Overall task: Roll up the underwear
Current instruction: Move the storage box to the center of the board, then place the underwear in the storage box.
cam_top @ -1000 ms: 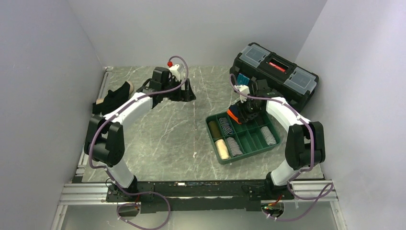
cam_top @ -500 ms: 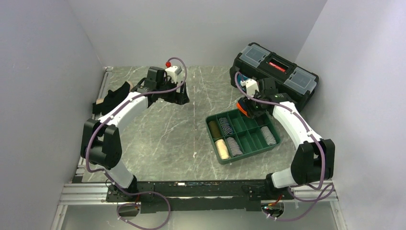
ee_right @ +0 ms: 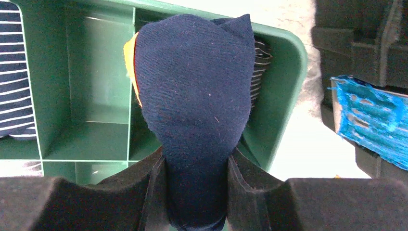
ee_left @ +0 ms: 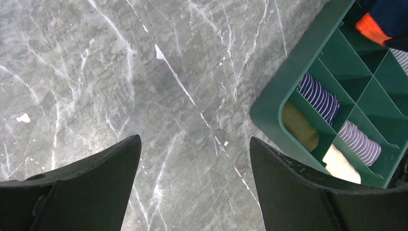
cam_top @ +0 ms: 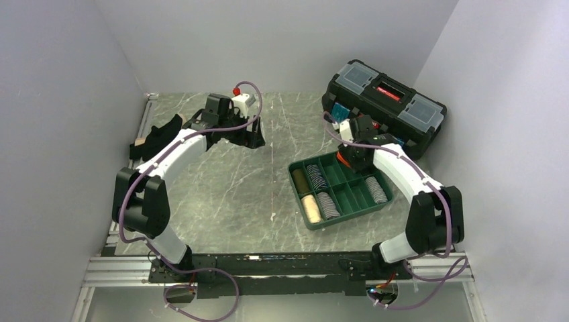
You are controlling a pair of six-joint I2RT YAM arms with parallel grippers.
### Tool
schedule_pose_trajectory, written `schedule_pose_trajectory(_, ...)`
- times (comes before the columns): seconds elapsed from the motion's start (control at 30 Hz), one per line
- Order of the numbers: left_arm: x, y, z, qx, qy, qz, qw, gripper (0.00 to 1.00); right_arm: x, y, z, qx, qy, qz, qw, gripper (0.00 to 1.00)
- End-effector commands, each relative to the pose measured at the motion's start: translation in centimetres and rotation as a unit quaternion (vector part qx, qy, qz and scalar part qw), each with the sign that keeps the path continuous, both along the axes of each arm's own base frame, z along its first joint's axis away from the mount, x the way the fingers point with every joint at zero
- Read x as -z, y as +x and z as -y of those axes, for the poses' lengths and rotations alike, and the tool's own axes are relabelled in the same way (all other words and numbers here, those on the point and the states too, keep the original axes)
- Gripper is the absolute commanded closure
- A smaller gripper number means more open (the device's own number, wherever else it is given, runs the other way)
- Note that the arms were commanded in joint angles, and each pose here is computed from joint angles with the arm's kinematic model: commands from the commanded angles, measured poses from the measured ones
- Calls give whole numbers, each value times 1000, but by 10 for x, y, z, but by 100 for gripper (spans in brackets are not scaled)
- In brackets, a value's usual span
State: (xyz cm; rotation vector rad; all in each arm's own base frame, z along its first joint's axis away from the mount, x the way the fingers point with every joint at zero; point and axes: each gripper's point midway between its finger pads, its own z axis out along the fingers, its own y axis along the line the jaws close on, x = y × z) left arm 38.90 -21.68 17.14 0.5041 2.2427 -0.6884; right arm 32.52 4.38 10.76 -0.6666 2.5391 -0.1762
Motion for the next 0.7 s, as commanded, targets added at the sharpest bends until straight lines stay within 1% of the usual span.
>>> schedule_pose_trajectory(0.0, -34, 1, 4, 12, -27, 35, 999, 12, 2, 6, 6, 25, -40, 0, 999, 100)
schedule_pose_trajectory(0.17, -35, 0, 4, 13, -31, 32, 999, 12, 16, 7, 9, 33, -66, -26, 997, 100)
schedule_pose_trajectory(0.43, -32, 0, 3, 11, -36, 27, 999, 12, 26, 5, -3, 18, -49, -54, 997, 100)
schedule_pose_trajectory(0.67, -33, 1, 2, 10, -38, 25, 999, 12, 18, 15, -5, 24, -63, -50, 996, 100)
